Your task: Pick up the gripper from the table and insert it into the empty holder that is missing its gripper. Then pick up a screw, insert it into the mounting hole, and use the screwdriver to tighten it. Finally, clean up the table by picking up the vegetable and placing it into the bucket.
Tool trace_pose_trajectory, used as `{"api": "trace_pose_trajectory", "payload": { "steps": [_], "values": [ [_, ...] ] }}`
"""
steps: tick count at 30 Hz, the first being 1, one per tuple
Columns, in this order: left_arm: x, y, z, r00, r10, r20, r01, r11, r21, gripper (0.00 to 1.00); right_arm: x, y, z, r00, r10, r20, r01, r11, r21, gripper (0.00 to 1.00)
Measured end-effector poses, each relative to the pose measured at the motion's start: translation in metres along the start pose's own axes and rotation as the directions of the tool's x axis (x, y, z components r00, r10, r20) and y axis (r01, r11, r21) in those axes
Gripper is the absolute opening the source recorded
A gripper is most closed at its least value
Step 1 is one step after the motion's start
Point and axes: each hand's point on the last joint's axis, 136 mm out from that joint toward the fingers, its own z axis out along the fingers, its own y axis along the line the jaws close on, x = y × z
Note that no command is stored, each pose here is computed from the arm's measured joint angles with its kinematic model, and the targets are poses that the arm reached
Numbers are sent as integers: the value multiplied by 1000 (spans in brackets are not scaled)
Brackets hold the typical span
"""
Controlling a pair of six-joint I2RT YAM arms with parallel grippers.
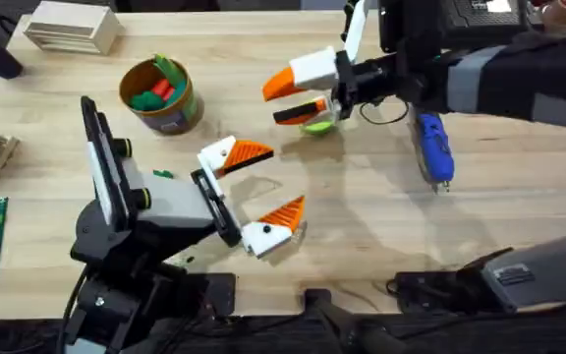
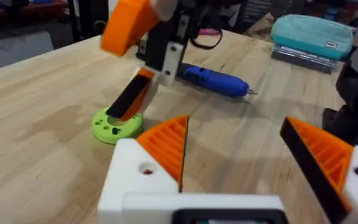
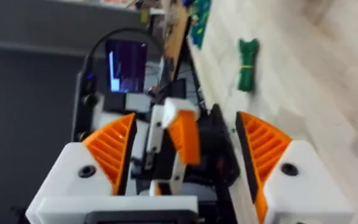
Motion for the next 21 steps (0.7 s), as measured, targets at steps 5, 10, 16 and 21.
{"api": "trace_pose_trajectory", "payload": {
  "steps": [5,10,16,21],
  "values": [
    [0,0,0,1000,0,0,0,1000,0,987,26,11,8,995,23,-101,-28,998,-52,885],
    [0,0,0,1000,0,0,0,1000,0,987,51,10,18,983,59,-175,-68,997,-48,885],
    [0,0,0,1000,0,0,0,1000,0,987,57,11,23,981,12,-192,-23,998,-57,817],
    [0,0,0,1000,0,0,0,1000,0,987,60,11,28,979,-2,-203,-9,999,-52,599]
  ]
}}
